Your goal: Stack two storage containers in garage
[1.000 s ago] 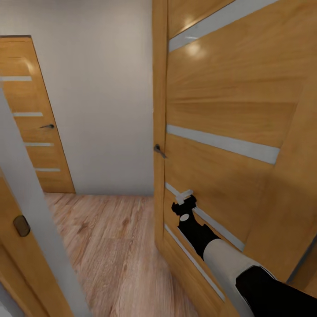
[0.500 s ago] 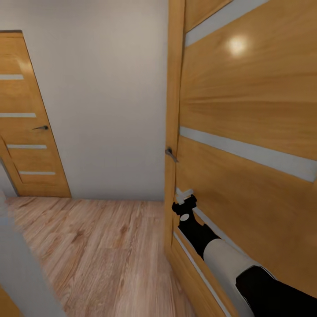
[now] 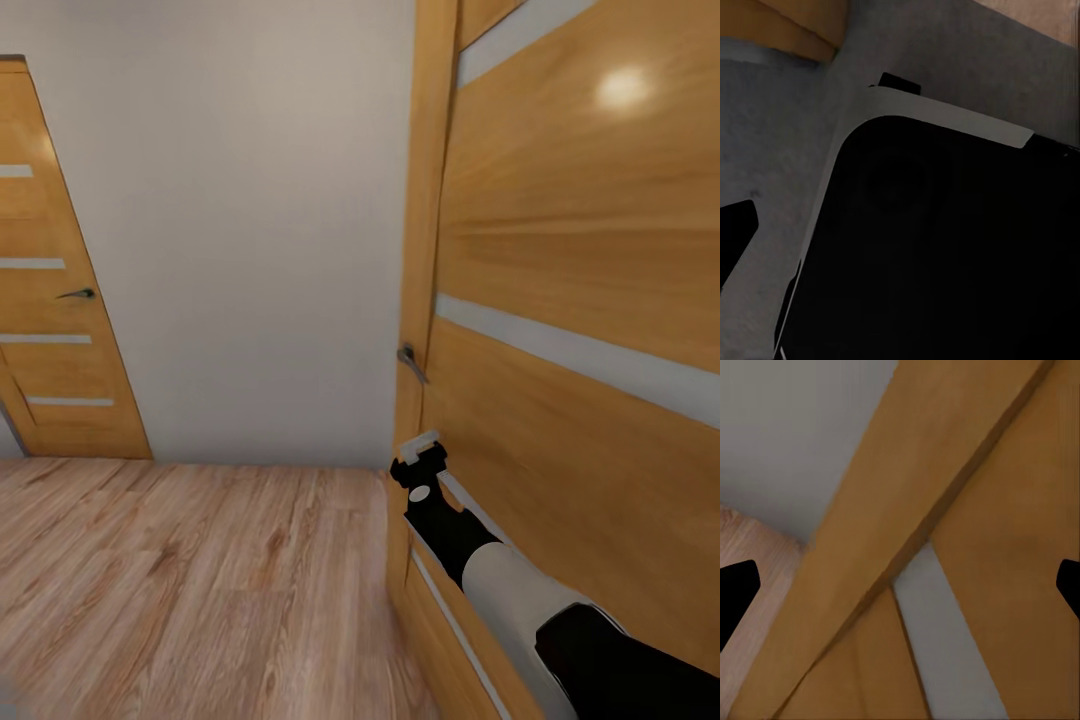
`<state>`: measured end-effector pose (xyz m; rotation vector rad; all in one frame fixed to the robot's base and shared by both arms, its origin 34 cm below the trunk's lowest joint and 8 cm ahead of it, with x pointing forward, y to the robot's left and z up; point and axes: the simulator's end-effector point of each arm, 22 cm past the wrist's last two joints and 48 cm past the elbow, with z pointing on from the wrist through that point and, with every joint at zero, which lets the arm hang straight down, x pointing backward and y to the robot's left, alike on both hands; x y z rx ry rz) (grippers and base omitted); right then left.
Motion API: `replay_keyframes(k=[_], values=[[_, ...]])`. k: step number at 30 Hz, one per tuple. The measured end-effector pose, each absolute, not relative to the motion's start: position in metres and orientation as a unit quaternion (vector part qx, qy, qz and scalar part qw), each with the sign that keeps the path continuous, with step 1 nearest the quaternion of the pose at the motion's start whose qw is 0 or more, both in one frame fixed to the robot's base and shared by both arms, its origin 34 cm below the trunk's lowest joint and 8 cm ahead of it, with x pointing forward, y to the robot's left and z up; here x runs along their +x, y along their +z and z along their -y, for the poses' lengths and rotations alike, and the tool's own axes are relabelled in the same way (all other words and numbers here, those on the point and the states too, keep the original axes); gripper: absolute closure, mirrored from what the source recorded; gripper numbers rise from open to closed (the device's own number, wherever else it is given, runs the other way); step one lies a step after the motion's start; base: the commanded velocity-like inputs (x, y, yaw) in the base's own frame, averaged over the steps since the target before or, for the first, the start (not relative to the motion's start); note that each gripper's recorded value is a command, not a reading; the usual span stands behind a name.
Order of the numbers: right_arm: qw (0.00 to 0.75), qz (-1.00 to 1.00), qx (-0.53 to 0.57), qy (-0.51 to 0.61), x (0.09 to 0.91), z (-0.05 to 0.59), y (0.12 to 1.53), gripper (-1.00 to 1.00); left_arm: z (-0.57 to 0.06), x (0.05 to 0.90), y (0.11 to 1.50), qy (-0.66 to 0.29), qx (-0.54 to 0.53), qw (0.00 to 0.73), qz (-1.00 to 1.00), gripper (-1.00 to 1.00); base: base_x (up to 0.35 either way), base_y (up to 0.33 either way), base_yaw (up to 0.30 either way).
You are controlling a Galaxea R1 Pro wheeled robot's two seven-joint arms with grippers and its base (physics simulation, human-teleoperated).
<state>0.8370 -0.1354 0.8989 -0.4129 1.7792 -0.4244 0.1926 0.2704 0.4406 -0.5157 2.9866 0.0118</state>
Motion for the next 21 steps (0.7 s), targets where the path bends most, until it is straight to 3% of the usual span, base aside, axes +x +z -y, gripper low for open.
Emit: replay_keyframes(k=[9,21], values=[[0.594,-0.763,-0.170,-0.192,0.8372,0.1401,0.9016,-1.00,-0.2705,0.1926,0.4406,0.004,-0.170,0.055,-0.984,-1.00,0.293,0.000,0.000],[0.604,-0.758,-0.158,-0.187,0.8387,0.1414,0.9058,-1.00,-0.2696,0.1927,0.4404,0.003,-0.169,0.055,-0.984,-1.00,0.033,0.000,0.000]])
